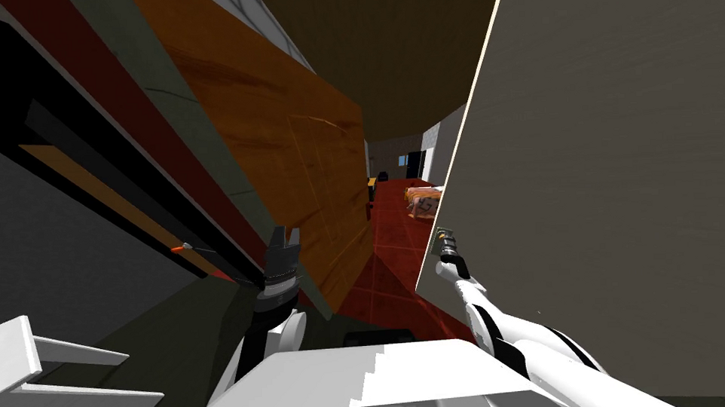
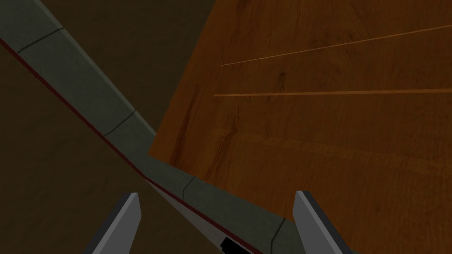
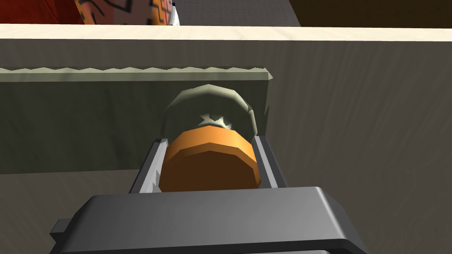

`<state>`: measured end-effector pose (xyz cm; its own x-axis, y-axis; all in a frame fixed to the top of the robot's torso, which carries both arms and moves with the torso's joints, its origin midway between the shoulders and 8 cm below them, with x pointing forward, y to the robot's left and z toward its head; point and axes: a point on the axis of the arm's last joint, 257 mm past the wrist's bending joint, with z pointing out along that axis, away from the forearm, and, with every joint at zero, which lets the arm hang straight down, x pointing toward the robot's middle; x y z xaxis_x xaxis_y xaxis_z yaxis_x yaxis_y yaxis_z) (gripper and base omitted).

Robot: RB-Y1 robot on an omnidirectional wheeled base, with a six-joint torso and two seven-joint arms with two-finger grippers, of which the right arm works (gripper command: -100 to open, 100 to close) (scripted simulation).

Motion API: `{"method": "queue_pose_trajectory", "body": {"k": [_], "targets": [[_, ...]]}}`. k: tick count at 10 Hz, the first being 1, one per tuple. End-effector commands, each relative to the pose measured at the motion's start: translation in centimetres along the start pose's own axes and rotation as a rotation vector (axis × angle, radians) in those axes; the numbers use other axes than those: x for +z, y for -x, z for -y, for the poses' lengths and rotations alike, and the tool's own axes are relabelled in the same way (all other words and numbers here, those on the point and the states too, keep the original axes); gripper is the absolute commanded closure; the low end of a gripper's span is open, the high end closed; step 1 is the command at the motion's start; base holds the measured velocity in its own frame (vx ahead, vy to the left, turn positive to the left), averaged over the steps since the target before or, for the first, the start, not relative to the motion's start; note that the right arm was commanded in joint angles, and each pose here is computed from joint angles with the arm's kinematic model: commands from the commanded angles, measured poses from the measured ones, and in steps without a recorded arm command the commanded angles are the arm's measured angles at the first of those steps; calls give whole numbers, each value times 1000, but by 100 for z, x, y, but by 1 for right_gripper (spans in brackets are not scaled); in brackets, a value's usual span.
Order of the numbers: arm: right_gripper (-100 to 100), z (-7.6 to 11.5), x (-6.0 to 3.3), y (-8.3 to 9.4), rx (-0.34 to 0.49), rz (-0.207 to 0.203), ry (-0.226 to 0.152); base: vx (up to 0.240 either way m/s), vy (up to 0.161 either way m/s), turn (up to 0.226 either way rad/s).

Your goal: Push the door open

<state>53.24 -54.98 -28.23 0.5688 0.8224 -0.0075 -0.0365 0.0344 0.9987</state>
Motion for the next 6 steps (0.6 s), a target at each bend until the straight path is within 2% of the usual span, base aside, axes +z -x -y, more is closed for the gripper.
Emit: {"method": "queue_pose_trajectory", "body": {"k": [1, 6], "targets": [[100, -93, 49, 127, -4, 37, 20, 102, -33, 11], [100, 29, 19, 158, 0, 105, -16, 96, -33, 10]]}}
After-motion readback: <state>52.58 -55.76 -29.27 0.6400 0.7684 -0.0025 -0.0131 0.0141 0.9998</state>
